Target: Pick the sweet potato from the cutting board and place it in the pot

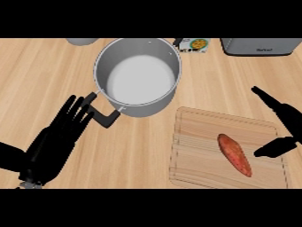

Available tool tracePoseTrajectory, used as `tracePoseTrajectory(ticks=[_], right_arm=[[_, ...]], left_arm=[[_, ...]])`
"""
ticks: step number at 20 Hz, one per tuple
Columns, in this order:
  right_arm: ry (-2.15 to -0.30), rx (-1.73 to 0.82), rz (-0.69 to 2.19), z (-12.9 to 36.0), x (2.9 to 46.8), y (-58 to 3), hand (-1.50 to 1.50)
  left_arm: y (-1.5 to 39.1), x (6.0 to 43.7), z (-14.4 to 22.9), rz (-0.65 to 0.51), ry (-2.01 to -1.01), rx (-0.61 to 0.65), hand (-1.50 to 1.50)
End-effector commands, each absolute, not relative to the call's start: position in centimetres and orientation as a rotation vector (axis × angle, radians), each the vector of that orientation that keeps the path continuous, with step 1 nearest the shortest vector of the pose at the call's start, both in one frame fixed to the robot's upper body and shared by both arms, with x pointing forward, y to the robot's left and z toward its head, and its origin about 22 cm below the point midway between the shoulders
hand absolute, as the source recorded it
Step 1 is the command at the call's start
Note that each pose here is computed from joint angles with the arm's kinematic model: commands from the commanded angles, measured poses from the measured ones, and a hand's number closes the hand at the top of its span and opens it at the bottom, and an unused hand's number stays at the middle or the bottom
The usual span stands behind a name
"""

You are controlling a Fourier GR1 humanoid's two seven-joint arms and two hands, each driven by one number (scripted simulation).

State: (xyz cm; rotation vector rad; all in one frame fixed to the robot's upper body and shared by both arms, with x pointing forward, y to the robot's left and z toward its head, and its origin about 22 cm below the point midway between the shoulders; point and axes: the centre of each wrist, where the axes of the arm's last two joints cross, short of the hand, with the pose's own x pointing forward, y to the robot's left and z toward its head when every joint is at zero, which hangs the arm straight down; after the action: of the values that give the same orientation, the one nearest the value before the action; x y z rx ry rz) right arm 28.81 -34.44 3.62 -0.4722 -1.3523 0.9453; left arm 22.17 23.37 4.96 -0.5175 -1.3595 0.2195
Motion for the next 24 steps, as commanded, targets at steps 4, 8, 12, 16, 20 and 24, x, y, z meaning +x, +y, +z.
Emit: tracePoseTrajectory(ticks=[4,8,12,16,20,24], right_arm=[[-1.221,-0.578,1.120,8.8,29.7,-33.4,-1.50],[-1.145,-0.546,1.157,13.6,30.1,-30.5,-1.50],[-1.010,-0.514,1.161,15.0,29.7,-29.2,-1.50],[-0.964,-0.501,1.114,16.1,28.2,-26.9,-1.50],[-0.938,-0.457,1.053,16.0,27.0,-24.3,-1.50],[-0.934,-0.436,1.049,14.6,26.9,-25.8,-1.50]], left_arm=[[25.2,22.2,4.2,-0.108,-1.306,-0.275,0.00],[23.2,21.9,3.7,-0.124,-1.316,-0.263,0.00],[24.1,22.5,2.6,-0.112,-1.321,-0.252,0.00],[23.5,22.7,2.6,-0.127,-1.317,-0.245,0.00],[23.3,23.1,2.7,-0.143,-1.322,-0.266,0.00],[23.8,23.7,3.4,-0.128,-1.325,-0.280,0.00]])
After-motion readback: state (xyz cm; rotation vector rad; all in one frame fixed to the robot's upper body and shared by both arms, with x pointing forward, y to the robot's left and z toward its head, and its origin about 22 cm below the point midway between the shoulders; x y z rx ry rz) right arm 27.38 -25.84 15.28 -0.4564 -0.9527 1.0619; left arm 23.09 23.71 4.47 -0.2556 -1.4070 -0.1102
